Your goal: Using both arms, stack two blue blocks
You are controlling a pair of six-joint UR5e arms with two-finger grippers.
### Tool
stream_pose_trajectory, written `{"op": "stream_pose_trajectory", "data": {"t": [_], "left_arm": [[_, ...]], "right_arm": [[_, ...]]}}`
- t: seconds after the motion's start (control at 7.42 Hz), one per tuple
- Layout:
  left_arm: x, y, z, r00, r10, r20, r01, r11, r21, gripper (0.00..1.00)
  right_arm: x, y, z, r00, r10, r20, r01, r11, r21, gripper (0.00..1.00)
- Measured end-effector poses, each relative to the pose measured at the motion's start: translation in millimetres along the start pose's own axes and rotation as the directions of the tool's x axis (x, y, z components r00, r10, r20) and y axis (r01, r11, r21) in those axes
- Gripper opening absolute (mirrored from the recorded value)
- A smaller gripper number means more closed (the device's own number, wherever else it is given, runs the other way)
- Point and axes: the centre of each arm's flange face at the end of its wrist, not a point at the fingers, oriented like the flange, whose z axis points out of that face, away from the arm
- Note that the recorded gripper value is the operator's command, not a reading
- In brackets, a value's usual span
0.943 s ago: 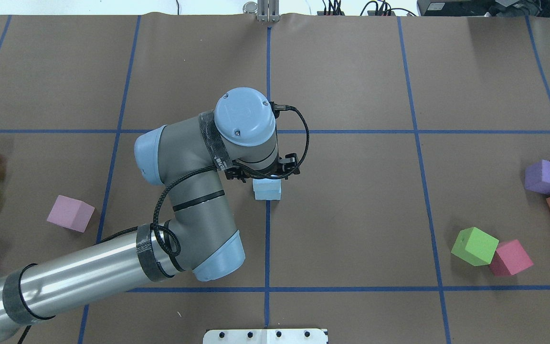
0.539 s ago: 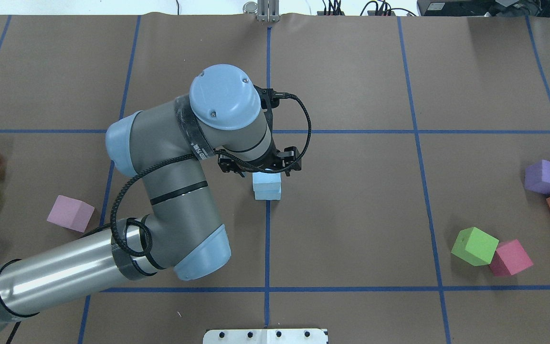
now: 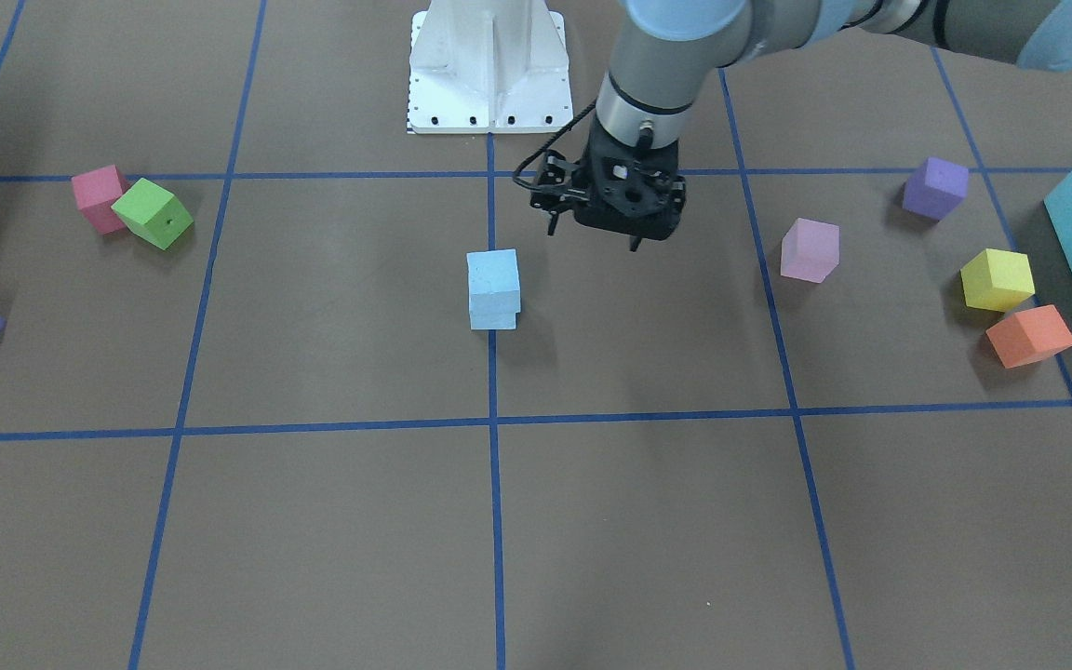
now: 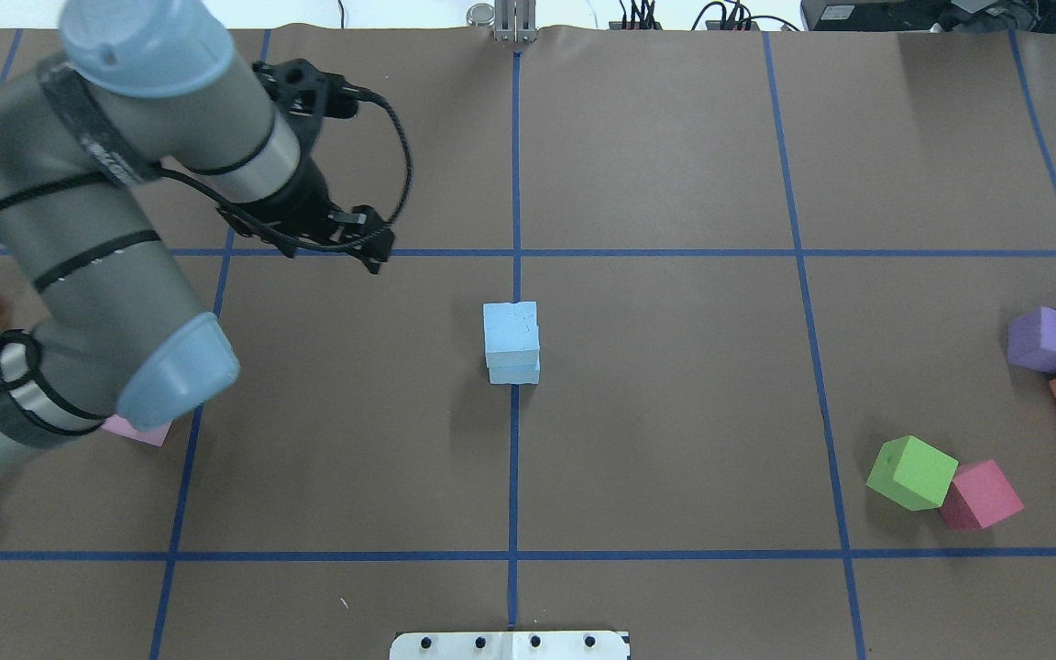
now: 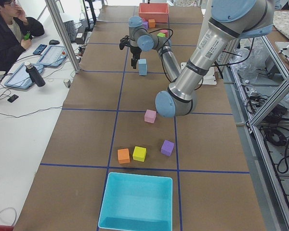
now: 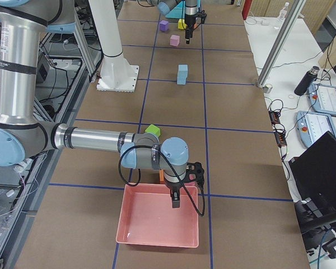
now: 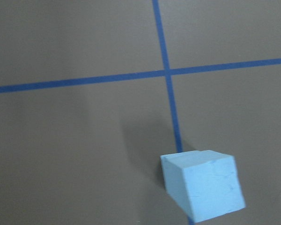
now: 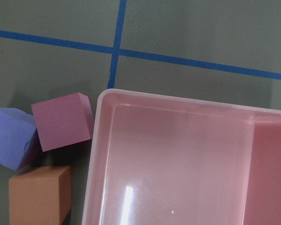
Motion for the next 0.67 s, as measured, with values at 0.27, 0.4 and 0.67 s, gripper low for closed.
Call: {"op": "stream_pose_trajectory", "data": {"t": [0.27,0.4,0.67], "left_arm": [[-133.7,5.0,-10.5,0.986,0.157,0.063,-0.155,0.987,-0.035,0.99],[-209.6,18.3,-21.1,0.971,0.230,0.063,-0.226,0.972,-0.063,0.99],[-380.7,73.5,-46.8,0.947,0.310,0.082,-0.300,0.947,-0.113,0.99]], "right_arm": [[2.1,0.9,2.4,1.000,0.004,0.000,-0.004,1.000,-0.005,1.00],[3.4,1.6,3.8,1.000,0.006,0.000,-0.006,1.000,-0.008,1.00],[4.3,2.2,5.0,1.000,0.007,0.000,-0.007,1.000,-0.010,1.00]]}}
